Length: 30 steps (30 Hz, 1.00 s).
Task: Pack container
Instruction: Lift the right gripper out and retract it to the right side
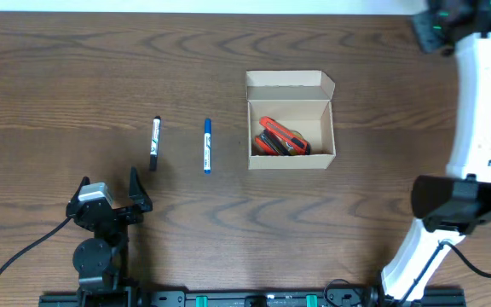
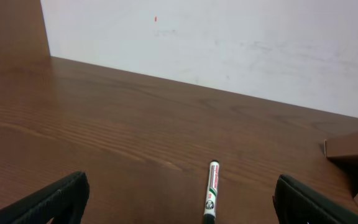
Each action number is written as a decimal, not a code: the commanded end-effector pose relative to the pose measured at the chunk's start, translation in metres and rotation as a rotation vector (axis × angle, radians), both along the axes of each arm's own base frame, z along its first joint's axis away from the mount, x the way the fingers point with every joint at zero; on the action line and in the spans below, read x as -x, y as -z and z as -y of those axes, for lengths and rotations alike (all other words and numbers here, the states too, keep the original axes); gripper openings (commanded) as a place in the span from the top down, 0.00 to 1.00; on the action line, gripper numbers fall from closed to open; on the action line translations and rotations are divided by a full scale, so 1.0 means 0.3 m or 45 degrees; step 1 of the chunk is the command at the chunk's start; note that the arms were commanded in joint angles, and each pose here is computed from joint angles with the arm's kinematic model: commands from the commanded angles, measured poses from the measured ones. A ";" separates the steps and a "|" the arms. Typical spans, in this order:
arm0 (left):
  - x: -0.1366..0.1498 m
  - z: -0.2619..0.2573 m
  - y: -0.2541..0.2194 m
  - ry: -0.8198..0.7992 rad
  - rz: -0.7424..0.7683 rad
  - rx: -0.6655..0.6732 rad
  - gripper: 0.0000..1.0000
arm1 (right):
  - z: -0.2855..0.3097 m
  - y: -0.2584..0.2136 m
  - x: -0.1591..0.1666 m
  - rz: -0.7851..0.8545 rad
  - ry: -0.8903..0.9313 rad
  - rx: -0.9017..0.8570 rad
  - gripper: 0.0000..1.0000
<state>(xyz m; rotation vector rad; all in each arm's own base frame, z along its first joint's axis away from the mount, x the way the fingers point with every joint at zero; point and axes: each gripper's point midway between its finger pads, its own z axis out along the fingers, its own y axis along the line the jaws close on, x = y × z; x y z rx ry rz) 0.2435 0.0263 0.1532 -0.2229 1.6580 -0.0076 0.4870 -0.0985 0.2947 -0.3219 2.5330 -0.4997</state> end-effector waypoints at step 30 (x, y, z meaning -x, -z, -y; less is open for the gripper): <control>0.005 -0.004 0.058 -0.002 -0.076 -0.025 0.05 | 0.291 0.208 0.096 -0.082 0.379 -0.279 0.01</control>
